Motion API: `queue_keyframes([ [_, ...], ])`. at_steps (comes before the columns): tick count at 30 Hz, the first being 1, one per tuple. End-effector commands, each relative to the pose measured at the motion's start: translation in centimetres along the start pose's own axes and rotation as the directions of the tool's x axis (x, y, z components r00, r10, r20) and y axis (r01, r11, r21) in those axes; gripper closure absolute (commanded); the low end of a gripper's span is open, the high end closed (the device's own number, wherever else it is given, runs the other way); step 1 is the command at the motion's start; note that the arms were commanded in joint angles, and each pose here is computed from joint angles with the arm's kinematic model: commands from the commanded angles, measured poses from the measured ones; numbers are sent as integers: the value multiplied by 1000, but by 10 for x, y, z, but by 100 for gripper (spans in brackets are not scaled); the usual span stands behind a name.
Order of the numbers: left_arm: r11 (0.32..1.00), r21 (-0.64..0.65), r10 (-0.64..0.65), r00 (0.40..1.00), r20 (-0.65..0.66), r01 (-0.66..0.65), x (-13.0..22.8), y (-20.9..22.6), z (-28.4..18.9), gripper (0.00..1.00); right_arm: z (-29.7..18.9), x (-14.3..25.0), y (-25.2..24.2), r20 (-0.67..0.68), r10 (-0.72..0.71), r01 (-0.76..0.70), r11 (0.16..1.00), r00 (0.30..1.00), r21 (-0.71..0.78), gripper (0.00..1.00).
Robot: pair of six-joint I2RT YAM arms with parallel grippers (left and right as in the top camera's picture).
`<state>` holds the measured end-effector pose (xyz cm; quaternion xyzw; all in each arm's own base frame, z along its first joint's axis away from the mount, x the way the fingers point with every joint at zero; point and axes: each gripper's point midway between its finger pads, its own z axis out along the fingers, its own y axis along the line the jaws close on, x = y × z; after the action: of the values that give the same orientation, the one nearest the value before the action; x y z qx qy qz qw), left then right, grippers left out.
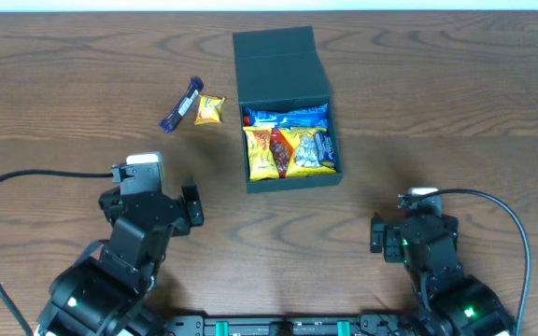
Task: Pack container
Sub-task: 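Move the left gripper over the blue wrapped bar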
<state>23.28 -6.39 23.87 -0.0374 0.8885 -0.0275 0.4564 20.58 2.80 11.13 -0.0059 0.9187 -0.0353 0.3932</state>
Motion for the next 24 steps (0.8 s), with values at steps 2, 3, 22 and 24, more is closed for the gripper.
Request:
queue_keyframes([
  [2,998,11,69,998,11,-70,-29,-13,-3,5,1,2,-4,-1,21,-21,1000,1000,21,1],
  [3,995,5,97,995,4,-97,-34,-16,-1,5,1,2,-4,-1,21,-21,1000,1000,21,1],
  [22,851,241,521,804,-286,-466,-100,-5,68,5,1,2,-4,-1,21,-21,1000,1000,21,1],
  [24,842,249,537,789,-298,-479,-99,2,81,5,1,2,-4,-1,21,-21,1000,1000,21,1],
])
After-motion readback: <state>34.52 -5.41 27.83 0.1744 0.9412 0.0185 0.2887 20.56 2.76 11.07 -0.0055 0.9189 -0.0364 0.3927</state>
